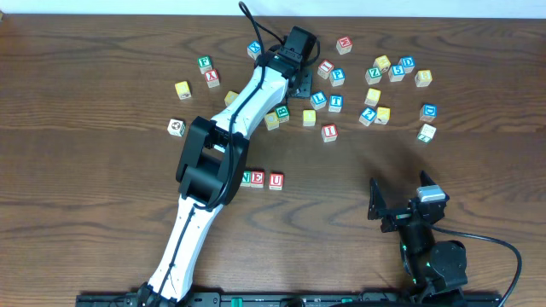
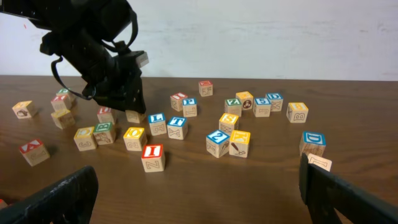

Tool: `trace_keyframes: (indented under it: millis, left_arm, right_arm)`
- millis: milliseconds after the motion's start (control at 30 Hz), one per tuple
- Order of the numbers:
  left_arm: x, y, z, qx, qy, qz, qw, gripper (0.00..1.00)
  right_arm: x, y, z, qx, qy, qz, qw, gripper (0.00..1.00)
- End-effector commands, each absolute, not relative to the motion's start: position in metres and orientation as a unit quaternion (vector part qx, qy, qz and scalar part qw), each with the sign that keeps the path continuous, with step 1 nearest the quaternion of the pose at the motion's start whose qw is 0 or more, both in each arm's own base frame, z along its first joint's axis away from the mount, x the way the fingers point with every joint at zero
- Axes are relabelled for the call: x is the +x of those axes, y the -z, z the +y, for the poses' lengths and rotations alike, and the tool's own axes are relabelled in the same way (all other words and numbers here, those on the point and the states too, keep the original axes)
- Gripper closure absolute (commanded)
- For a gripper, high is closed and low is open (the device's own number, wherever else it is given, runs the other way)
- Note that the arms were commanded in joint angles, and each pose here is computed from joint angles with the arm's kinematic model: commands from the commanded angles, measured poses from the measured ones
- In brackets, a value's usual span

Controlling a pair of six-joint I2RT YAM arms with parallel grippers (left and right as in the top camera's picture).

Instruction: Spell out NEURIPS

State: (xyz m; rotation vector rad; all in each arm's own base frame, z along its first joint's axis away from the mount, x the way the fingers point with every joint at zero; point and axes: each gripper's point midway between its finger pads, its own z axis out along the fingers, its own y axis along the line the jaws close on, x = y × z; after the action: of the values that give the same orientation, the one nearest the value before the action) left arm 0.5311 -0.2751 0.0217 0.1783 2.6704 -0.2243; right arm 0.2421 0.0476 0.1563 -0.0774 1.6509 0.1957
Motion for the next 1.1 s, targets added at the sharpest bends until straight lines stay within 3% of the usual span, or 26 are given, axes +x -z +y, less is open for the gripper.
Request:
trace_keyframes:
  millis: [0, 233, 367, 1067]
  left_arm:
    - [0.529, -0.019, -0.273, 0.073, 0.071, 0.969, 0.223, 0.71]
    - [0.529, -0.021, -0.273, 0.077, 0.071, 0.969, 0.226, 0.7]
    - [0.533, -0.022, -0.264, 0.077, 0.045, 0.968, 0.236, 0.65]
    - [0.533, -0.02, -0.255, 0.09, 0.015, 0.967, 0.237, 0.64]
  right_arm:
    - [0.242, -0.155, 0.046, -0.034, -0.083, 0.735, 0.672, 0.01]
    - [0.242, -0.155, 0.046, -0.034, -0.083, 0.735, 0.672, 0.01]
    - [0.242, -0.155, 0.046, -0.034, -0.083, 0.735, 0.672, 0.01]
    - [0.242, -0.155, 0.046, -0.034, -0.083, 0.735, 0.672, 0.01]
